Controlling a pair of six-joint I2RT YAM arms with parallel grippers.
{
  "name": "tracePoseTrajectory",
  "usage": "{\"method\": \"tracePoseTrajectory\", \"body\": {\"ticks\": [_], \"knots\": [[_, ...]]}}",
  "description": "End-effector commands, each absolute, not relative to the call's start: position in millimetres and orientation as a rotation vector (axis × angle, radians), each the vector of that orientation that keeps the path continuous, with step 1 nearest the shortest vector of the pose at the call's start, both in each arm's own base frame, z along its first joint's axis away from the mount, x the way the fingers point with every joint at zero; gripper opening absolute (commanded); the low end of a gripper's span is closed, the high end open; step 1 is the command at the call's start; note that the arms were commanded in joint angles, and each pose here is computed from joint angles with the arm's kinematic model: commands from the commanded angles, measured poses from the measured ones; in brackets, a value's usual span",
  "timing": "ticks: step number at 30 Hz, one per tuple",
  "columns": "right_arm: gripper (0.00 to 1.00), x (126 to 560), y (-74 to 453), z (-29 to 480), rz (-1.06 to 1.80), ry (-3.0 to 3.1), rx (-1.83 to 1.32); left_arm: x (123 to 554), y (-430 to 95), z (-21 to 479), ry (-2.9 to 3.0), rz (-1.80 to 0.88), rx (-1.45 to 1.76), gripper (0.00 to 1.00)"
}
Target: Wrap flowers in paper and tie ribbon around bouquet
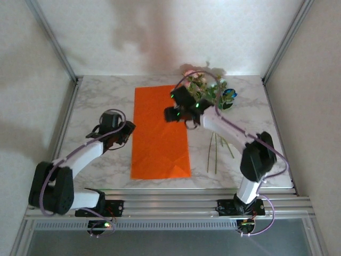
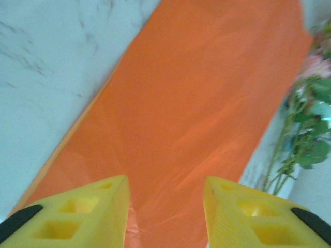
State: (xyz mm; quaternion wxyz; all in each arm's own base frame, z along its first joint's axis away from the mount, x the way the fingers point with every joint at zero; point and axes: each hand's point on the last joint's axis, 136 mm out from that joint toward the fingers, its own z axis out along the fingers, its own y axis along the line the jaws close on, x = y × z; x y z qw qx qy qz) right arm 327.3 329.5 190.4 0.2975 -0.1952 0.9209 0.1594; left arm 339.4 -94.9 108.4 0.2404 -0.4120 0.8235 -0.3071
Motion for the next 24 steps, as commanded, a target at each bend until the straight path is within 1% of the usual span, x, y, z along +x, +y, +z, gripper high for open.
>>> {"method": "tracePoseTrajectory", "body": {"ticks": [1,3,5,8,11,14,24], "knots": [[0.62,244.9,375.8,139.5,0.469,2.467,-0.858,280.6,-74.4,71.1,2.372,-0.768,-1.290,0.35],[0.62,198.9,399.4,121.4,0.483,2.443,-1.033,252.2,-70.4,58.2,2.397,-0.778,-1.351,0.25],[0.63,161.7,417.4,103.5,0.488,2.433,-1.169,227.4,-63.8,47.1,2.409,-0.759,-1.414,0.20],[0.70,133.1,432.6,83.8,0.449,2.399,-1.294,206.6,-55.3,30.5,2.392,-0.754,-1.495,0.13],[0.73,121.2,445.5,66.2,0.440,2.403,-1.355,200.4,-58.8,19.3,2.364,-0.818,-1.556,0.09],[0.74,119.7,455.4,54.4,0.430,2.415,-1.370,200.9,-61.8,19.2,2.347,-0.859,-1.561,0.05],[0.76,118.7,467.3,31.6,0.425,2.459,-1.382,201.2,-64.5,20.4,2.382,-0.869,-1.521,0.04]]}}
